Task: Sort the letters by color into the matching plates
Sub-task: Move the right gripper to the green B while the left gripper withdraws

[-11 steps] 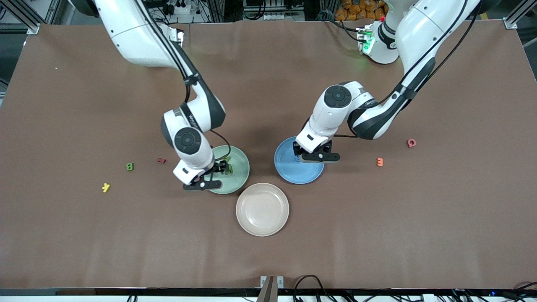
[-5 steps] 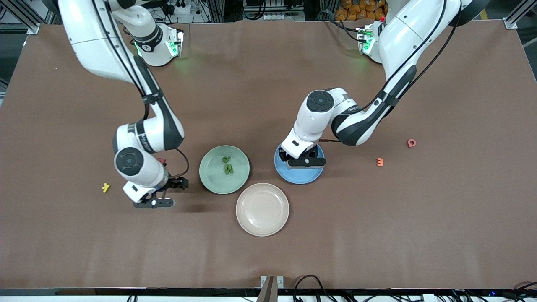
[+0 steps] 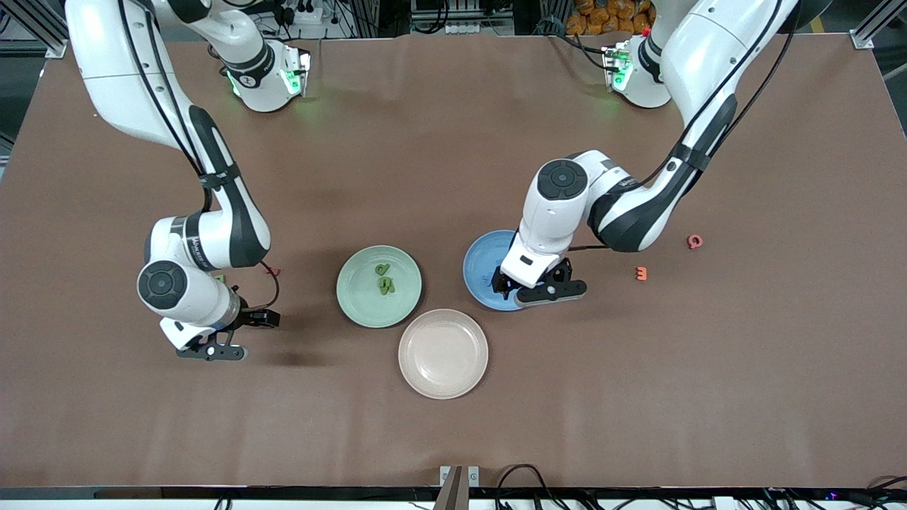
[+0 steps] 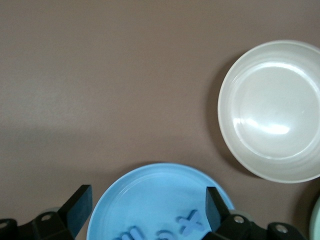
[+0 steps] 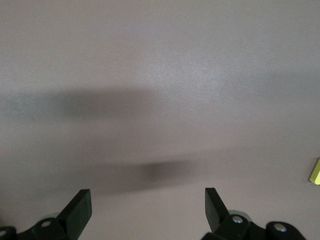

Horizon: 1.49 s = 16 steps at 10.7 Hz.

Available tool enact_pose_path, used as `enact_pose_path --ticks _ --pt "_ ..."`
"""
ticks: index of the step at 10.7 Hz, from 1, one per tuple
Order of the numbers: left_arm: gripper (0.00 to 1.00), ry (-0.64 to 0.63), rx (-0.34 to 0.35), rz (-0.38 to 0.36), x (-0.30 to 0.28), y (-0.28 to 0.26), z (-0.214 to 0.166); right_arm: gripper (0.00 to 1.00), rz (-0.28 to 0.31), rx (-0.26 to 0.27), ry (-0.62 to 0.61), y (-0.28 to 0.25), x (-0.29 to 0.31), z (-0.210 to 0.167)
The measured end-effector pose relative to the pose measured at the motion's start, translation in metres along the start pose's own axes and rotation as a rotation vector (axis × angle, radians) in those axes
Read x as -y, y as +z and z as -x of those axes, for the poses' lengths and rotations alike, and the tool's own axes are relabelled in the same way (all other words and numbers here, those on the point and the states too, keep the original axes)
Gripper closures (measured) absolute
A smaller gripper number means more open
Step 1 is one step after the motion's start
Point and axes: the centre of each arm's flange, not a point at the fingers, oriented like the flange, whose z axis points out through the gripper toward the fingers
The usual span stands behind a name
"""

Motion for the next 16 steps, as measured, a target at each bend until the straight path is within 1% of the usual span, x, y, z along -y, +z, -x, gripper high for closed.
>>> enact_pose_path --ticks 1,2,3,4,6,7,8,10,12,14,16 --pt "0.00 0.016 0.017 -0.031 0.001 0.003 0.004 0.00 0.014 0.003 -0.053 0.008 -0.021 0.001" --pt "0.00 0.048 0.039 -0.074 0.007 0.007 0.005 0.00 0.019 0.006 -0.113 0.022 -0.061 0.002" --pt "0.00 0.088 0.062 -0.120 0.019 0.011 0.000 0.00 0.016 0.011 -0.171 0.034 -0.097 0.006" --pt "0.00 0.119 0.083 -0.157 0.037 0.012 -0.012 0.00 0.010 0.011 -0.227 0.042 -0.121 0.010" --pt "0.00 0.145 0.105 -0.196 0.076 0.011 -0.040 0.00 -0.004 -0.025 -0.315 0.051 -0.133 0.021" --pt "0.00 0.152 0.117 -0.201 0.092 0.006 -0.051 0.00 -0.011 -0.034 -0.332 0.054 -0.130 0.029" --pt "0.00 0.165 0.143 -0.194 0.103 -0.001 -0.058 0.00 -0.017 -0.035 -0.344 0.055 -0.124 0.036" --pt "0.00 0.184 0.189 -0.180 0.132 -0.018 -0.074 0.00 -0.029 -0.031 -0.370 0.055 -0.113 0.044" --pt "0.00 0.210 0.224 -0.155 0.174 -0.040 -0.088 0.00 -0.035 -0.019 -0.382 0.055 -0.108 0.054" --pt "0.00 0.229 0.241 -0.134 0.220 -0.067 -0.091 0.00 -0.036 -0.028 -0.405 0.058 -0.110 0.067" --pt "0.00 0.242 0.246 -0.119 0.260 -0.092 -0.085 0.00 -0.037 -0.036 -0.423 0.064 -0.123 0.081"
